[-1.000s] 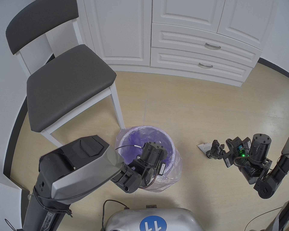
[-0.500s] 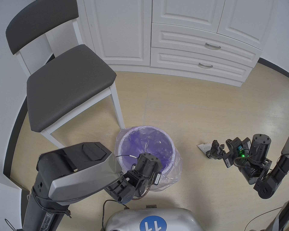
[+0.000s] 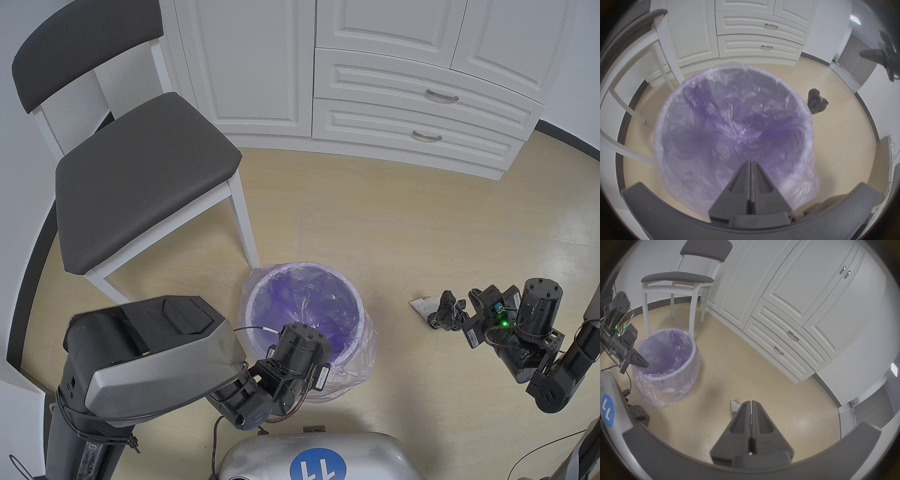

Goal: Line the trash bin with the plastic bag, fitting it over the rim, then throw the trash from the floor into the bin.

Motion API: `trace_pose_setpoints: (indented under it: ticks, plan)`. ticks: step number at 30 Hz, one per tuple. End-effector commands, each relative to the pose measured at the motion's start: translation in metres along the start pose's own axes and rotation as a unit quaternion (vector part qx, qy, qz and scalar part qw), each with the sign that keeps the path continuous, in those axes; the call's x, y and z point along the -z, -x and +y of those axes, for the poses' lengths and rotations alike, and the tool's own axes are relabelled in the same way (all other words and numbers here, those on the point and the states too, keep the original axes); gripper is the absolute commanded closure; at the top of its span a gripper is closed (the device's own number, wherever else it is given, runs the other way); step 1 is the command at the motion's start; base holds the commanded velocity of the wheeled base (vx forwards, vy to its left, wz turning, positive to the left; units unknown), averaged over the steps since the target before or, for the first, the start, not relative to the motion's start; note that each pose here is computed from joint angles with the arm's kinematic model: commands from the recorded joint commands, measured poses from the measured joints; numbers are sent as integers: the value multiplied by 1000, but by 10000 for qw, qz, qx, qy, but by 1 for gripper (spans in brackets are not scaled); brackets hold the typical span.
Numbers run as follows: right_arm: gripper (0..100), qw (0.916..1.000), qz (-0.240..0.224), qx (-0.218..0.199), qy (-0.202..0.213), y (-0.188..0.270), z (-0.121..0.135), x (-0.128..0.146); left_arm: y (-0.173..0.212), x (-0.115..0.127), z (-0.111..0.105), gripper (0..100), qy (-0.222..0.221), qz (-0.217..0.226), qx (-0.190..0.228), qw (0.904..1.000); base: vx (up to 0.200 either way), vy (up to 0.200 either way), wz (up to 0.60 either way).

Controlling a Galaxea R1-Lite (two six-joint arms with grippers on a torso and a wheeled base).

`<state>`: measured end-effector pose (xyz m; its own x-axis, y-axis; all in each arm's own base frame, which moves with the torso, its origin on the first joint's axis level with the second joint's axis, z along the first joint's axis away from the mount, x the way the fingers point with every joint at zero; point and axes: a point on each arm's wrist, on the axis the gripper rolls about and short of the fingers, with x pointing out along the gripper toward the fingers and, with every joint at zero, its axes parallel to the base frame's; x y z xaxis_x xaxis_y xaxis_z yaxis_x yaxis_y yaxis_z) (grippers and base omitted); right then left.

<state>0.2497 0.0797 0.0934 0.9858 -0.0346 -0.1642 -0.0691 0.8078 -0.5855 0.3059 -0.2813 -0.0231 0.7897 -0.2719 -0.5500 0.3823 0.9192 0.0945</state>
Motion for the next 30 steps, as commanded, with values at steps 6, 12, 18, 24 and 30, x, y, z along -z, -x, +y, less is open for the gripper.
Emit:
trace_pose_setpoints:
  ticks: [6, 12, 18, 24, 30]
  plan:
    - [100, 10000, 14, -13, 7, 0, 1, 1, -16, -35, 22, 100, 301, -347, -234, 9987, 0, 0, 0]
    - [100, 10000, 26, -20, 20, -1, 1, 1, -13, -19, 41, 100, 328, -85, -422, 9985, 0, 0, 0]
    - [100, 10000, 26, -20, 20, 0, 1, 1, -1, -5, 45, 100, 290, -28, -437, 9986, 0, 0, 0]
    - [100, 10000, 20, -16, 17, 0, 1, 1, 12, 1, 49, 100, 293, -36, -436, 9986, 0, 0, 0]
    - [100, 10000, 20, -16, 9, 0, 1, 1, 17, 9, 48, 100, 246, 4, -402, 9989, 0, 0, 0]
